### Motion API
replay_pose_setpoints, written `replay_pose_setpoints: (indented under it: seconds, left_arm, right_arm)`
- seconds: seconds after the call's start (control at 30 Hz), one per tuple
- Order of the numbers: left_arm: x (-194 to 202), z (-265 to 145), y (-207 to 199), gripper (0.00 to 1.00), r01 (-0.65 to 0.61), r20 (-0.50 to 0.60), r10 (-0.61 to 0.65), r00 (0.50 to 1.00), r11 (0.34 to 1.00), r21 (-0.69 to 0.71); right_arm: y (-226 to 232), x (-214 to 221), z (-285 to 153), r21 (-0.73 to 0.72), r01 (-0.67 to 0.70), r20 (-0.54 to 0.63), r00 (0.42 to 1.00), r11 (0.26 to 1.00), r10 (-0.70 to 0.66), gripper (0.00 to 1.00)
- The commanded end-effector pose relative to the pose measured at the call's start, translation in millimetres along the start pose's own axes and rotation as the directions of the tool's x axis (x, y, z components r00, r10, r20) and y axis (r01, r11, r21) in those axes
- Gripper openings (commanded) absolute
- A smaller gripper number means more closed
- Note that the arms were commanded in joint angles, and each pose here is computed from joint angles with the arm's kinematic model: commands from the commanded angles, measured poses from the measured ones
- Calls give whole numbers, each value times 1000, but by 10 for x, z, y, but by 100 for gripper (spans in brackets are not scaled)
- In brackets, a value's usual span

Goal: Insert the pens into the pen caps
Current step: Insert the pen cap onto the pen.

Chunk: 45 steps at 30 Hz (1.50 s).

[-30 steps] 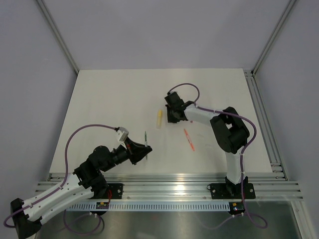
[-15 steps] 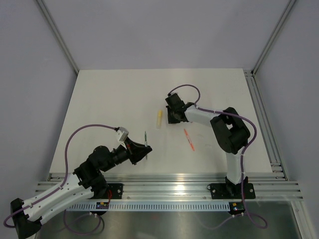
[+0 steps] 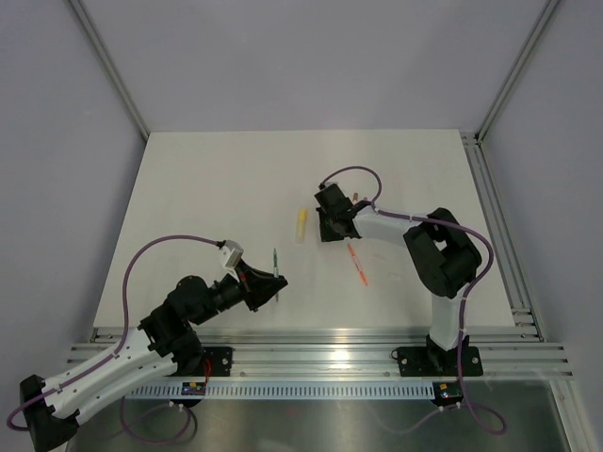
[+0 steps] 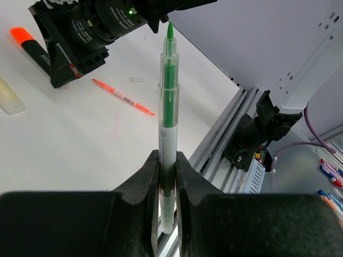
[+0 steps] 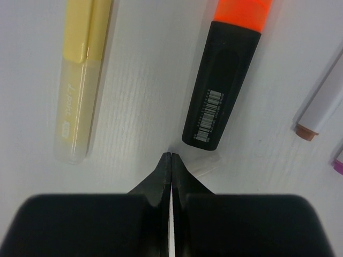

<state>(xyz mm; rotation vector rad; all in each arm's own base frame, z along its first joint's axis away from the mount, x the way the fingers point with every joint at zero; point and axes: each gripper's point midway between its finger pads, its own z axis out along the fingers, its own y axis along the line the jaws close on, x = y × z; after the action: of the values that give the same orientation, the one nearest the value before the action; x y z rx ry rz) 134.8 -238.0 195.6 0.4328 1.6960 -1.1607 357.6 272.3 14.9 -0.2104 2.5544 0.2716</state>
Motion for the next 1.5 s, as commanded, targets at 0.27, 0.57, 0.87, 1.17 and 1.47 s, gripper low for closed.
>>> replay_pose_setpoints:
  seconds: [0.27,0.57,0.87,1.17,1.47]
  left_arm:
    - [-101,18,-41,0,-21,47,20,999,1000,19]
    - [-95,15,-51,0,-20,46,19,999,999,26]
    - [-106,-4,-63,0,-20,54,18,998,999,31]
    - [-115,-6,-78,0,-20,56,18,998,999,37]
    - [-115,-8,-72,0,-20,56,18,998,999,34]
  right_arm:
    - [47,-46,-365,-20,8,28,1000,1000,-8,0]
    - [-129,11,-551,50,-107,58,993,993,104,29]
    - [-154,196,-457,58,-210,23,978,976,209,50]
    - [-255,258,-337,87,-236,8,972,968,236,48]
    - [-370,240,-256,116,-240,14,971,964,241,48]
